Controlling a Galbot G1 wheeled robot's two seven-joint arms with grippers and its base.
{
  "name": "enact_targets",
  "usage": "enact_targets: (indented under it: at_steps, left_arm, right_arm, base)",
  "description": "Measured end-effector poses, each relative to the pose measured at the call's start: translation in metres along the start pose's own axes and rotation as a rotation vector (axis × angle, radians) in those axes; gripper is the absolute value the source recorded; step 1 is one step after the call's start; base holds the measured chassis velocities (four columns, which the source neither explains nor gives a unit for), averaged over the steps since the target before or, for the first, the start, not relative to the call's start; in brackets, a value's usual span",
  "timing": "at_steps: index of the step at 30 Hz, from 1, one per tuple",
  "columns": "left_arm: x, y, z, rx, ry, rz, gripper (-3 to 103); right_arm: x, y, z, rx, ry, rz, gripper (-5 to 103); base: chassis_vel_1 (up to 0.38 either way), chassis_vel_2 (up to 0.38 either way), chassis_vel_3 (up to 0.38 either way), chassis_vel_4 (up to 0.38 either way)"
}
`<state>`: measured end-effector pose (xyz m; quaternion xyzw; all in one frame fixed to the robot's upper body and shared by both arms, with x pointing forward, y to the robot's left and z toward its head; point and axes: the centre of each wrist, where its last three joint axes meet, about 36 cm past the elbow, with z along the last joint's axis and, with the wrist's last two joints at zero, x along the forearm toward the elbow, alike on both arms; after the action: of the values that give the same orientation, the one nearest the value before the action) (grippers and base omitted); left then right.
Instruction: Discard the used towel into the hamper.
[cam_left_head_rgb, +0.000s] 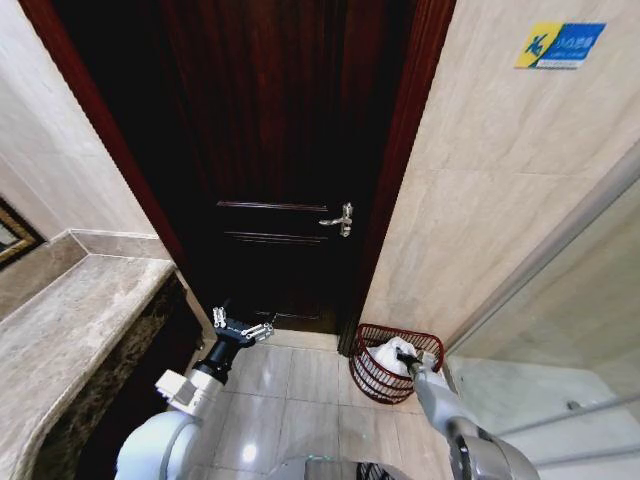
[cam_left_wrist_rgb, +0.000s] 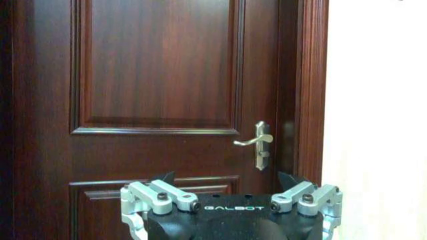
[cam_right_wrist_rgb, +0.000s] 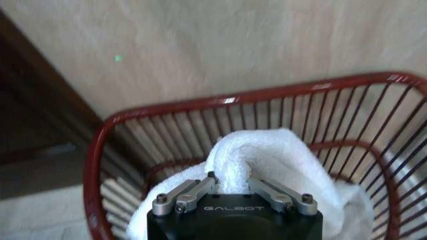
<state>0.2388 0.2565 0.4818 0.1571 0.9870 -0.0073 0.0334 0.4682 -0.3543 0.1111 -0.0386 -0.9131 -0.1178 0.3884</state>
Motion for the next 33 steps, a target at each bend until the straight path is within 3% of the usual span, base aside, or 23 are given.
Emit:
enact_targets:
  at_steps: [4,6,12,16,21,22,25,26,28,33]
  left_arm:
    - [0.0,0.0,0.0,0.0,0.0,0.0,100]
    - [0.0,0.0,0.0,0.0,0.0,0.0,100]
    - [0.0,0.0,0.0,0.0,0.0,0.0,100]
    - [0.0,0.0,0.0,0.0,0.0,0.0,100]
    - [0.0,0.0,0.0,0.0,0.0,0.0,100]
    - [0.0,0.0,0.0,0.0,0.0,0.0,100]
    - [0.0,0.0,0.0,0.0,0.0,0.0,100]
    - [0.0,0.0,0.0,0.0,0.0,0.0,100]
    - [0.0,0.0,0.0,0.0,0.0,0.0,100]
    - [0.0,0.0,0.0,0.0,0.0,0.0,100]
  right_arm:
    - [-0.001,0.005,0.008,-0.059,0.035,-0.041,7]
    - [0.0,0.002,0.013,-0.114,0.0,-0.118,7]
    - [0.004,-0.022,-0.01,-0.098,0.014,-0.077,7]
    - [0.012,-0.04,-0.014,-0.051,-0.06,-0.028,28]
    - [0.02,-0.038,-0.004,-0.033,-0.185,0.017,33]
    - [0.028,-0.04,0.003,-0.016,-0.209,0.002,44]
    - [0.057,-0.041,0.018,-0.009,-0.239,-0.054,61]
    - [0.057,-0.041,0.018,-0.009,-0.239,-0.054,61]
    - [0.086,-0.038,0.017,-0.049,-0.218,-0.109,72]
    - [0.128,-0.042,0.017,-0.036,-0.25,-0.179,88]
  base:
    - [0.0,0.0,0.0,0.0]
    - [0.0,0.0,0.0,0.0]
    - [0.0,0.0,0.0,0.0]
    - [0.0,0.0,0.0,0.0]
    - [0.0,0.0,0.0,0.0]
    - [0.0,0.0,0.0,0.0]
    - [0.0,0.0,0.0,0.0]
    - [0.0,0.0,0.0,0.0]
    - [0.0,0.0,0.0,0.0]
    - [0.0,0.0,0.0,0.0]
